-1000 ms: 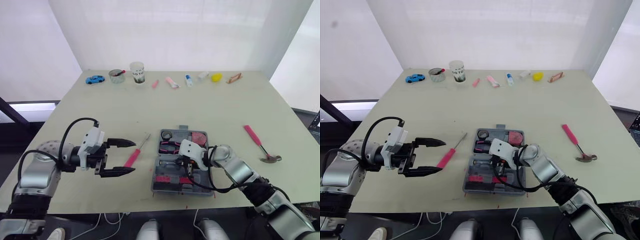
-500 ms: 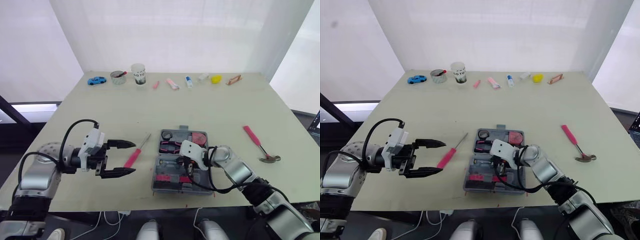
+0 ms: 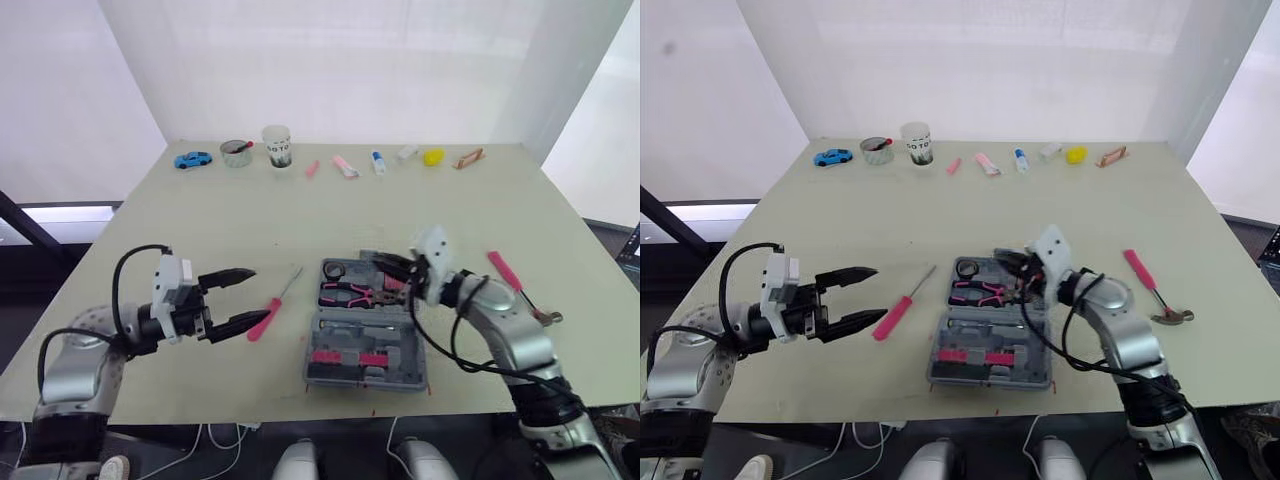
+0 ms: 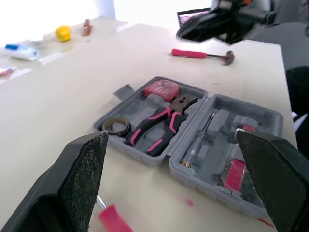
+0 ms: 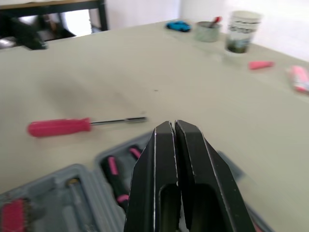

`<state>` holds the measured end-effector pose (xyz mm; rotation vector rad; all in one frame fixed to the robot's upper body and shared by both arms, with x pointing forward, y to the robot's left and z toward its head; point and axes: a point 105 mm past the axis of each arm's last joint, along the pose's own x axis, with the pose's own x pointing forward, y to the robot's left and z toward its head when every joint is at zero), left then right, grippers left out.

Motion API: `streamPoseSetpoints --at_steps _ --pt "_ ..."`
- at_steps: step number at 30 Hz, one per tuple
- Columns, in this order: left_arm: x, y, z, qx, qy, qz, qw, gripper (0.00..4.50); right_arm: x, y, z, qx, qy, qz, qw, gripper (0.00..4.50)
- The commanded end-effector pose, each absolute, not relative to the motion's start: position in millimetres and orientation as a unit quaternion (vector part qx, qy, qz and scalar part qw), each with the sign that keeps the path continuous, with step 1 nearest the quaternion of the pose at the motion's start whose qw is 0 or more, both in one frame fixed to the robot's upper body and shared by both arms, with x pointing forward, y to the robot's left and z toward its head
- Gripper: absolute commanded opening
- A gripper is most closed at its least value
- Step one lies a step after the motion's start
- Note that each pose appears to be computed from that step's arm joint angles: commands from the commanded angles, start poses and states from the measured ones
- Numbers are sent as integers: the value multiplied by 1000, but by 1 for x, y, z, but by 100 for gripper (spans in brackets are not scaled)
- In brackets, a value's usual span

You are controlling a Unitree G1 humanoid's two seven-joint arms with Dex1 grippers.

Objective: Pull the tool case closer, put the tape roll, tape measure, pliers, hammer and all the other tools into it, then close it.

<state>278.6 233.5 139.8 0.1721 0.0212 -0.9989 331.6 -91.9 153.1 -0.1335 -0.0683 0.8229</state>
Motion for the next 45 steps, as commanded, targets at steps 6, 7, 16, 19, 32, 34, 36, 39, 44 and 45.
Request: streamPoseSetpoints --at_steps 6,7,16,19,32,34,36,39,44,45 --pt "278 249 132 71 -8 -403 912 450 308 -170 161 -50 -76 268 959 11" --pt "278 252 128 73 -3 -394 916 450 303 -179 160 -45 -77 253 963 11" --pt "261 283 99 68 35 -318 945 450 238 -273 119 -11 -50 59 997 121" --pt "255 291 92 69 40 -297 952 450 220 -285 105 -6 -41 26 999 268" --pt "225 320 59 36 82 -229 969 450 137 -323 51 0 24 -52 998 448" --pt "226 318 63 38 75 -232 969 450 134 -328 50 -1 26 -59 998 448" --pt "231 315 70 41 63 -238 968 450 133 -331 53 -1 22 -64 998 448" --pt "242 305 79 54 50 -260 963 450 144 -326 62 2 13 -41 999 448" --pt "262 278 99 73 22 -317 945 450 177 -315 80 -5 6 -6 1000 448" --pt "266 273 103 78 16 -328 941 450 183 -313 83 -8 5 1 1000 448"
